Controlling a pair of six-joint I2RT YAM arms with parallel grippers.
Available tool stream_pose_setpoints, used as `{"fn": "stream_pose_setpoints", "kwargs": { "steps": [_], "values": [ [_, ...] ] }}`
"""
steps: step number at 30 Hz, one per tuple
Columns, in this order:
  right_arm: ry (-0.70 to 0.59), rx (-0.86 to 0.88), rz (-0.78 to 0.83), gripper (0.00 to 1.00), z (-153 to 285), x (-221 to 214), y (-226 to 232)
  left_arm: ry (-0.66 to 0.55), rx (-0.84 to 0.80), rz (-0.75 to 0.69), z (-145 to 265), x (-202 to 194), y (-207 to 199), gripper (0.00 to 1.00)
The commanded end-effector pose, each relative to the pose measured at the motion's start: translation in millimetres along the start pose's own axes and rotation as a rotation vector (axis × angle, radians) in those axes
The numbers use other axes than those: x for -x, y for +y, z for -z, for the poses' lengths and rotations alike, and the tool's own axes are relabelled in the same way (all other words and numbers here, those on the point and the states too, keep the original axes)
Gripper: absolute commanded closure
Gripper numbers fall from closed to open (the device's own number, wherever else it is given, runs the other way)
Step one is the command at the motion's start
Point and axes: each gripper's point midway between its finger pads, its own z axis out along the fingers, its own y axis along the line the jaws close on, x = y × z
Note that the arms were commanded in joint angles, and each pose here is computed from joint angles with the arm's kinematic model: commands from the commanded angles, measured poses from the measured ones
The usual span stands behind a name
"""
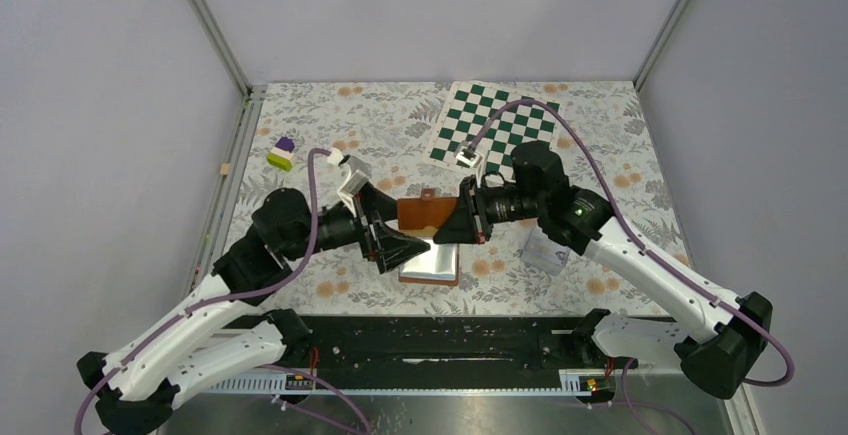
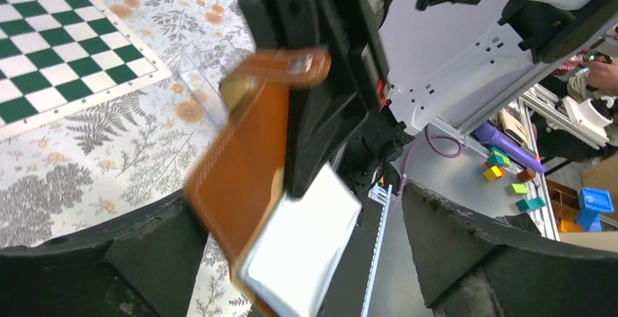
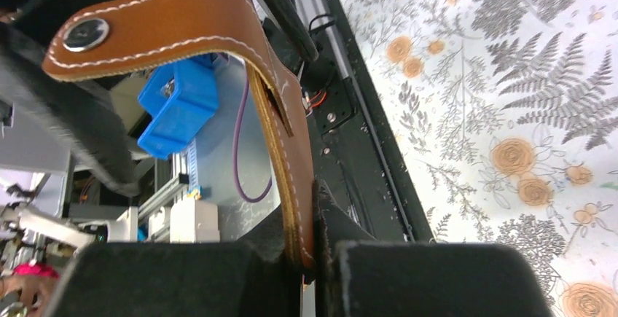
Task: Put the credit cards into the card holder
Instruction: Open the card holder at the center of the board.
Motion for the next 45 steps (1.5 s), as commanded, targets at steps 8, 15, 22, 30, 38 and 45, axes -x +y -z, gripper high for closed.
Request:
{"fn": "stream_pose_setpoints", "kwargs": {
  "steps": [8,15,22,30,38,45],
  "values": [
    [-0.167,0.015,-0.025,1.0,14.5,39.6,14.8,-0.035,-0.072,0.119,-7.9,-22.5,-1.5,0.05],
    [-0.155,0.175,-0.057,1.0,20.8,49.7,40.9,0.046,-0.104,0.026,-12.4,-39.4,1.4,0.83],
    [-0.09,0.328,-0.095,1.0,22.0,47.6,60.5,-0.077,-0.058,-0.107,-3.6,-26.5,10.1,1.0],
    [-0.124,0.115,-0.147,1.0,20.8,48.2,18.4,-0.06,0.092,-0.088,14.2,-17.7,23.9,0.02],
    [-0.079,0.091,-0.163,1.0,26.9,32.2,2.2,0.011,0.233,0.016,28.0,-4.5,35.1,0.01],
    [-0.086,0.093,-0.17,1.0,35.6,28.5,-4.5,0.117,0.122,0.241,17.5,-18.8,43.3,0.05]
  ]
}}
